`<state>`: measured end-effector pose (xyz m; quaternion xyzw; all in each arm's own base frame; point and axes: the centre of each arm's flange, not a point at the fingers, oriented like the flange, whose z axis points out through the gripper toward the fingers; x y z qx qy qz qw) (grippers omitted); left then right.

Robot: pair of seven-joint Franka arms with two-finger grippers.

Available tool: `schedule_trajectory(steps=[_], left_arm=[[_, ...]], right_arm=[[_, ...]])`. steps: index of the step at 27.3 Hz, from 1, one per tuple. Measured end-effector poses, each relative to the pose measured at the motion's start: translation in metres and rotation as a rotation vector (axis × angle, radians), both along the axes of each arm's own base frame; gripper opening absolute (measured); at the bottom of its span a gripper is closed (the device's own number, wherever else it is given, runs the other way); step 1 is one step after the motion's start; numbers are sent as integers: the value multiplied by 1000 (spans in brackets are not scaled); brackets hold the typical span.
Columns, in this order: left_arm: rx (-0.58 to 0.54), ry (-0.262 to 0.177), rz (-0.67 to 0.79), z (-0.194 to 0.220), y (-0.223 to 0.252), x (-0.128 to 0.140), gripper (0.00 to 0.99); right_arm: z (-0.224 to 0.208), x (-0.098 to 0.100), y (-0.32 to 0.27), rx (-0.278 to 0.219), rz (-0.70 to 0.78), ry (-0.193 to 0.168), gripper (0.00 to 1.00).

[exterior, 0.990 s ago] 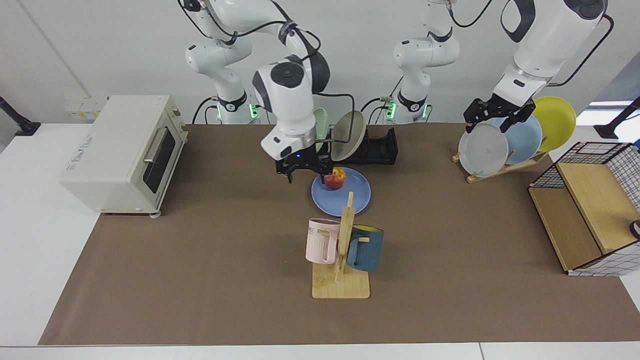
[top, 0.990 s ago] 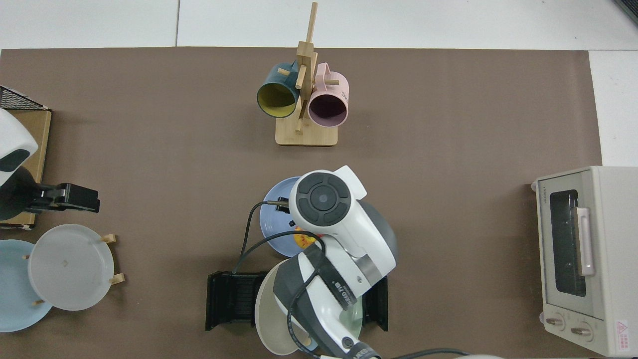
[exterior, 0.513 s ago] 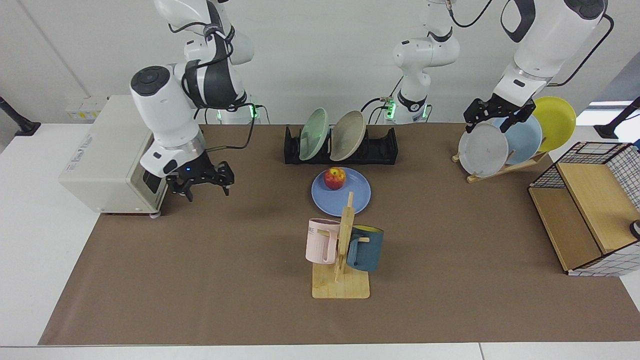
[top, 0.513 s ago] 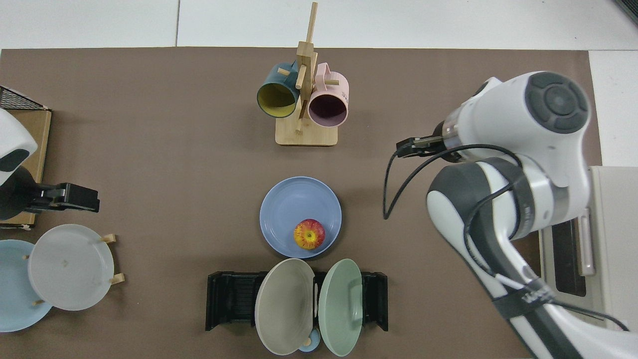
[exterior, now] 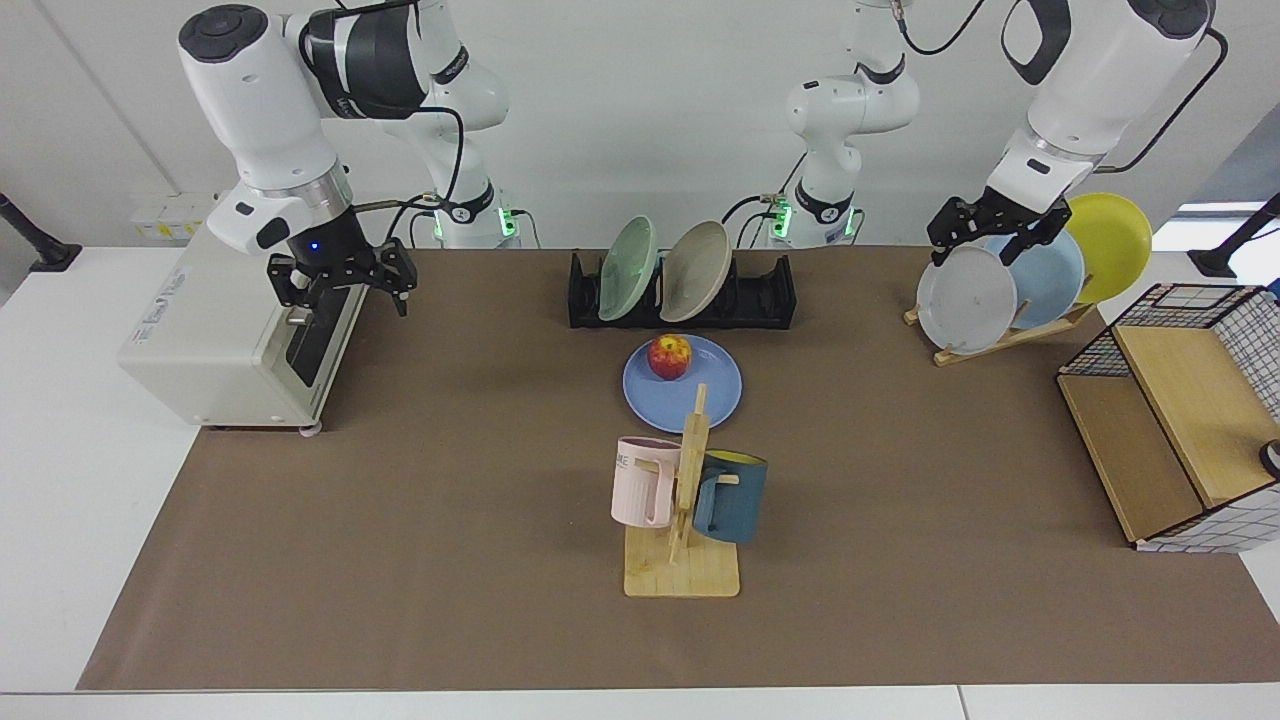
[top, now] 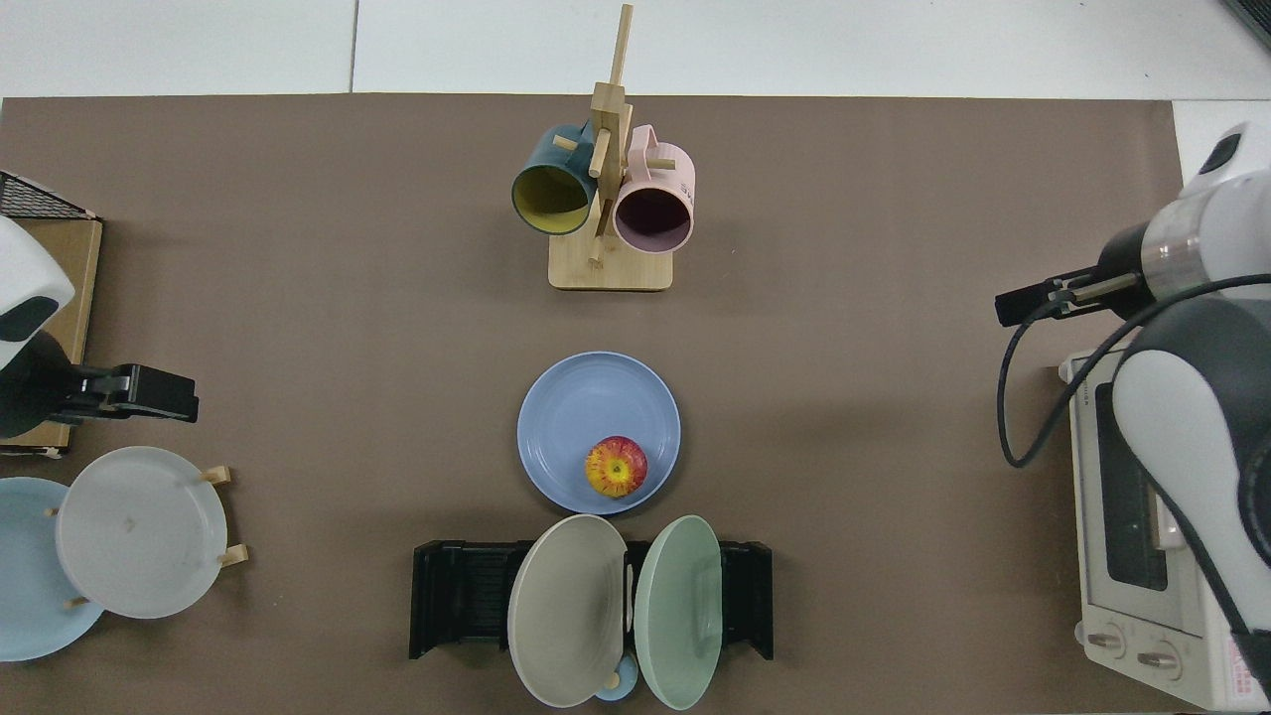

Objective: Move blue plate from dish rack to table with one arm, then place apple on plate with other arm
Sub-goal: 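Release the apple onto the plate and withdraw the right gripper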

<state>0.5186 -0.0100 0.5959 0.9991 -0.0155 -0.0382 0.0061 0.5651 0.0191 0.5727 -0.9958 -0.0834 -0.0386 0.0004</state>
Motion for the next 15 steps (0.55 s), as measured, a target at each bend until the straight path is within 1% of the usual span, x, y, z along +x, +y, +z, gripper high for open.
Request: schedule_trajectory(steps=[4, 8, 15], left_arm=[[0, 0, 0, 0, 0, 0, 991], [0, 0, 0, 0, 0, 0, 991], [0, -1, 0, 0, 0, 0, 991]], right_arm=[[-5, -2, 4, 5, -43, 11, 1000], [-11, -2, 5, 21, -74, 24, 1000], [-14, -3, 7, 36, -129, 34, 1000]])
